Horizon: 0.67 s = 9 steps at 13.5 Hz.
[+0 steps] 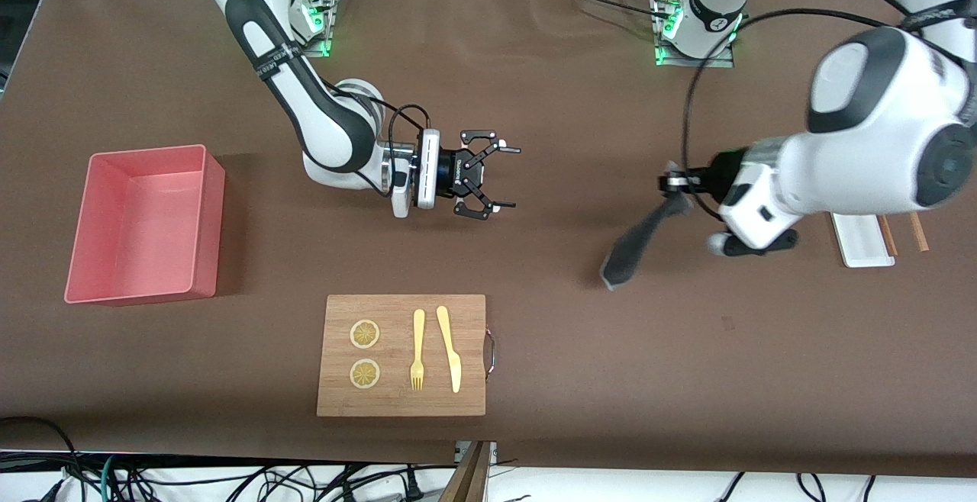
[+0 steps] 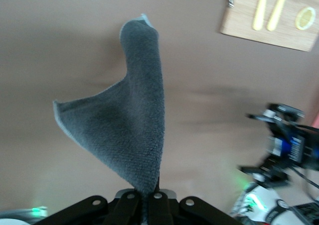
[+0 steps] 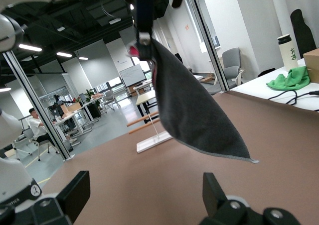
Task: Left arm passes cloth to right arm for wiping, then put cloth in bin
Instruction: 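Carry the cloth toward the right gripper while the right gripper approaches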
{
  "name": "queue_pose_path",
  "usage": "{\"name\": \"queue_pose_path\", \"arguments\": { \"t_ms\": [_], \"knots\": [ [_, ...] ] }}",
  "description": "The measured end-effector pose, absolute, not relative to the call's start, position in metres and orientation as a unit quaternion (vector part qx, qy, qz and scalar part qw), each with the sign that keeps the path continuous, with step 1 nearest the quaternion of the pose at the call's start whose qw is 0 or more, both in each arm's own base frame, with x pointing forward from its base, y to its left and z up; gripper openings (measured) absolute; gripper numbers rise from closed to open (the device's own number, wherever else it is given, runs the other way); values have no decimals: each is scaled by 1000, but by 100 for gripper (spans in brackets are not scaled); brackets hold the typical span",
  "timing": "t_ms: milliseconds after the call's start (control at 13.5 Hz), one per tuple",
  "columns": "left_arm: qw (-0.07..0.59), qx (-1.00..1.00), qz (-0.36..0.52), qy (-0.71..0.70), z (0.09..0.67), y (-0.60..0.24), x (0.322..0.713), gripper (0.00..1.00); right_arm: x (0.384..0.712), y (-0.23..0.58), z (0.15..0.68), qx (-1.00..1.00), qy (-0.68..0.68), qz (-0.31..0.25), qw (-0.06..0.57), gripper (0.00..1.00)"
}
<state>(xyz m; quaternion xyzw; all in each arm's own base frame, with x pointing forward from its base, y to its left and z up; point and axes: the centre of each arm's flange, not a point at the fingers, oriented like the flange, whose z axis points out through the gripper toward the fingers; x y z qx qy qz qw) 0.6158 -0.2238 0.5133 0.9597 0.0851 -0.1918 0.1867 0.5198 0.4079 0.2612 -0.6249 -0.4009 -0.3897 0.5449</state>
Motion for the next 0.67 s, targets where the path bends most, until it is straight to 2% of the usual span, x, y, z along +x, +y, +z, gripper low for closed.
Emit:
{"name": "queue_pose_path", "arguments": {
  "t_ms": [371, 668],
  "knots": [
    [186, 959, -205, 54, 535, -317, 573, 3, 539, 372, 229, -622, -420, -391, 533, 100],
    [178, 959, -210, 59, 541, -343, 557, 3, 547, 358, 224, -618, -424, -392, 534, 100]
  ]
}}
